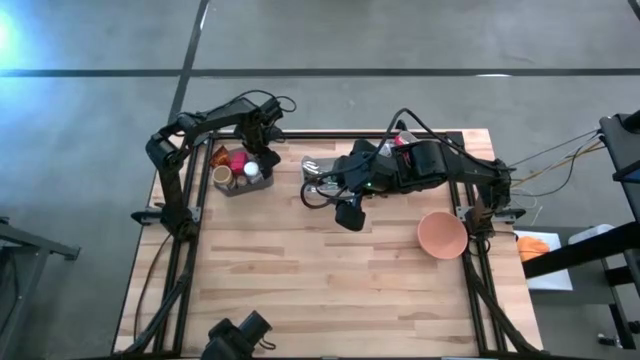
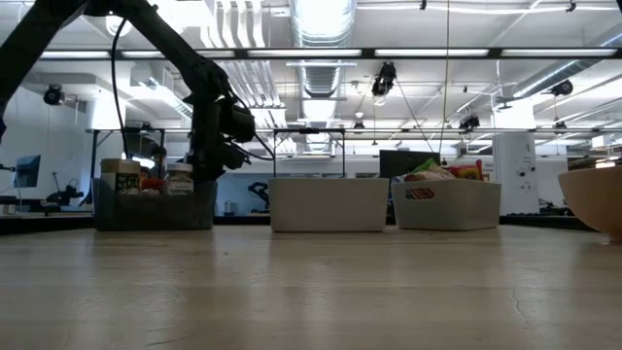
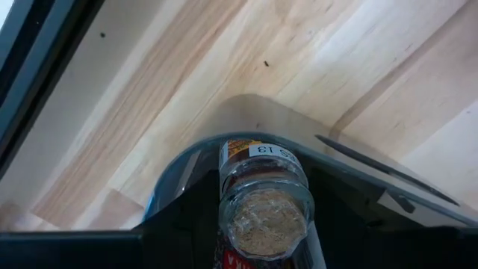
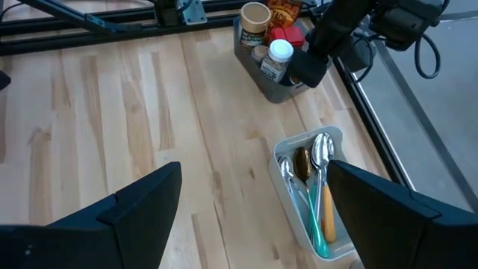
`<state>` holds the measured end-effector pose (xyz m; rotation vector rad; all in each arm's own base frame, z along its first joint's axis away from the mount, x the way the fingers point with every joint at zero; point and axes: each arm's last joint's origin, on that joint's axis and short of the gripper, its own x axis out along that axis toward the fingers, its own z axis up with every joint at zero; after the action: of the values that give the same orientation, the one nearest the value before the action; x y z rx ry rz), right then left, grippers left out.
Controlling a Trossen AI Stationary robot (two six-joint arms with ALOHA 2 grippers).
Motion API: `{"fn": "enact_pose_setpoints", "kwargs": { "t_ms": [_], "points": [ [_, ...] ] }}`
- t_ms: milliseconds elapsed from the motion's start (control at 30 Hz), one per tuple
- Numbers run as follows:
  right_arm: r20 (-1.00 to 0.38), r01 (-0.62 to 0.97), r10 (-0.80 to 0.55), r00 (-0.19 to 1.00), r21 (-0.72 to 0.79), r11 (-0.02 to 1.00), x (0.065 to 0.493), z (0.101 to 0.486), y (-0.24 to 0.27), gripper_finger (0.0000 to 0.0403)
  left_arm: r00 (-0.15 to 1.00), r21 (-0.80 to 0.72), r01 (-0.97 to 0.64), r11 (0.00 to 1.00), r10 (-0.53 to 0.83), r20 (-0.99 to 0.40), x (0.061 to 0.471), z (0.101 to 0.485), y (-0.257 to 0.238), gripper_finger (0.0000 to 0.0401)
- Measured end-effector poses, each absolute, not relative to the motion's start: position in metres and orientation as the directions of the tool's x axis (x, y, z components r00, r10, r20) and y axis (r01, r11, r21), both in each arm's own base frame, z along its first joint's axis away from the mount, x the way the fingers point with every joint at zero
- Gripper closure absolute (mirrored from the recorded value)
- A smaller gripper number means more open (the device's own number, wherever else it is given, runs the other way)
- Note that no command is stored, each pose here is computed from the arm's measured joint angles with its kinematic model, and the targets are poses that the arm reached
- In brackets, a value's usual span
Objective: Pick & Place Food Item
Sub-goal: Put the brown seasoning bottle into the black bin
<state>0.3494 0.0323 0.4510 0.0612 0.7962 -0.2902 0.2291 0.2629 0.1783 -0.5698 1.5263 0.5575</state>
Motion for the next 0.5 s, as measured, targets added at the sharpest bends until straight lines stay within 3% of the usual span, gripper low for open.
{"fn": "enact_pose_setpoints", "kwargs": {
  "t_ms": [267, 500],
  "points": [
    [-0.712, 0.276, -0.234, 0.662, -0.058, 0.959, 0.3494, 0.4509, 0.0323, 0.0071, -0.024, 0.003, -0.661, 0.75, -0.016, -1.0, 0.2292, 0.1779, 0.2629, 0.0227],
    [-0.712, 0.272, -0.234, 0.662, -0.062, 0.96, 0.3494, 0.4509, 0.0323, 0.0071, -0.026, 0.003, -0.667, 0.745, -0.019, -0.999, 0.229, 0.1777, 0.2625, 0.0091]
  ]
}}
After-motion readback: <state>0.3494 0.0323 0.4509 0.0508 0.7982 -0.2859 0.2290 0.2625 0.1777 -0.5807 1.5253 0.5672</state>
